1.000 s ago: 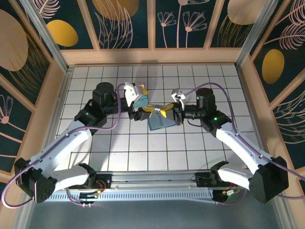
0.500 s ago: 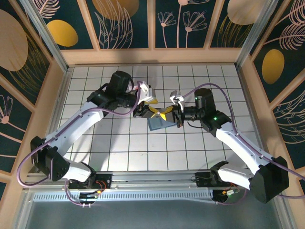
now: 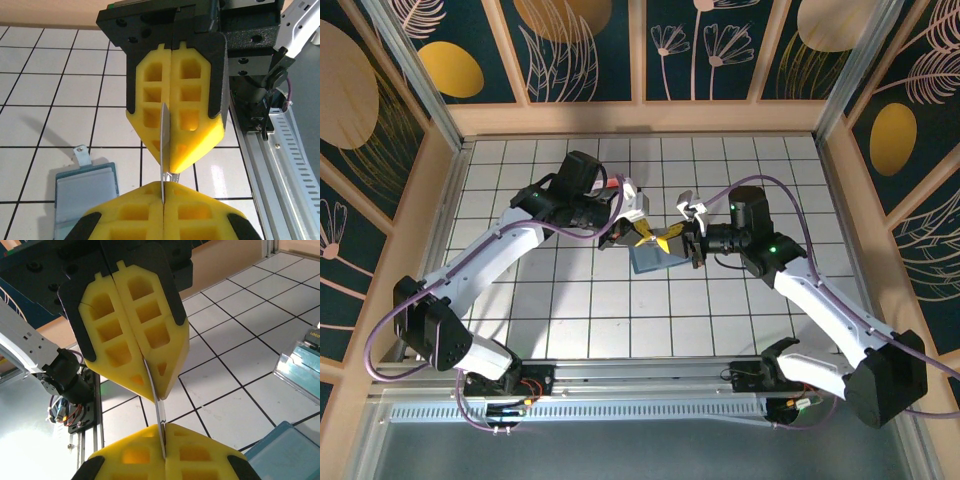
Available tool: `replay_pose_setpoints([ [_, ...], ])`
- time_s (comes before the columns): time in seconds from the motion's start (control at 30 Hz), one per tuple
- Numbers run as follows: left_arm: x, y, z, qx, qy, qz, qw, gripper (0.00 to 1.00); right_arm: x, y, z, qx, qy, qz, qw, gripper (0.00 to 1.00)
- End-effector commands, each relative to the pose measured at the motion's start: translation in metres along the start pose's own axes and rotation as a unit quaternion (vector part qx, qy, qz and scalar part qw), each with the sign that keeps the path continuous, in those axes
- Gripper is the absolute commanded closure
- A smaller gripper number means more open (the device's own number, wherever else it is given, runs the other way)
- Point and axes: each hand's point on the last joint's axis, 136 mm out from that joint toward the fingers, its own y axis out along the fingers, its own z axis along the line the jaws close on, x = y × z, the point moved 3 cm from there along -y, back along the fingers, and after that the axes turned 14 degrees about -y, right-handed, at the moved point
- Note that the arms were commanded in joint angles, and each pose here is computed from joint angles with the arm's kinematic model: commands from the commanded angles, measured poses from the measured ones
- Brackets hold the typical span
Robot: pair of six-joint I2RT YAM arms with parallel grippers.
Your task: Take the credit cards out of the card holder
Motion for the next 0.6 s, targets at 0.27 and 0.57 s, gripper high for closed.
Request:
replay_pose_setpoints([
  [0.27,-0.009,-0.025,0.026,0.183,0.071,-0.078,0.977,1.0,0.013,-0.018,-0.026,-0.149,-0.014,-0.01,0.989,0.55],
  [0.57,-0.035,-0.041,0.086,0.234,0.054,-0.049,0.969,1.0,0.019,-0.054,-0.051,-0.311,0.004,-0.042,0.95,0.44],
])
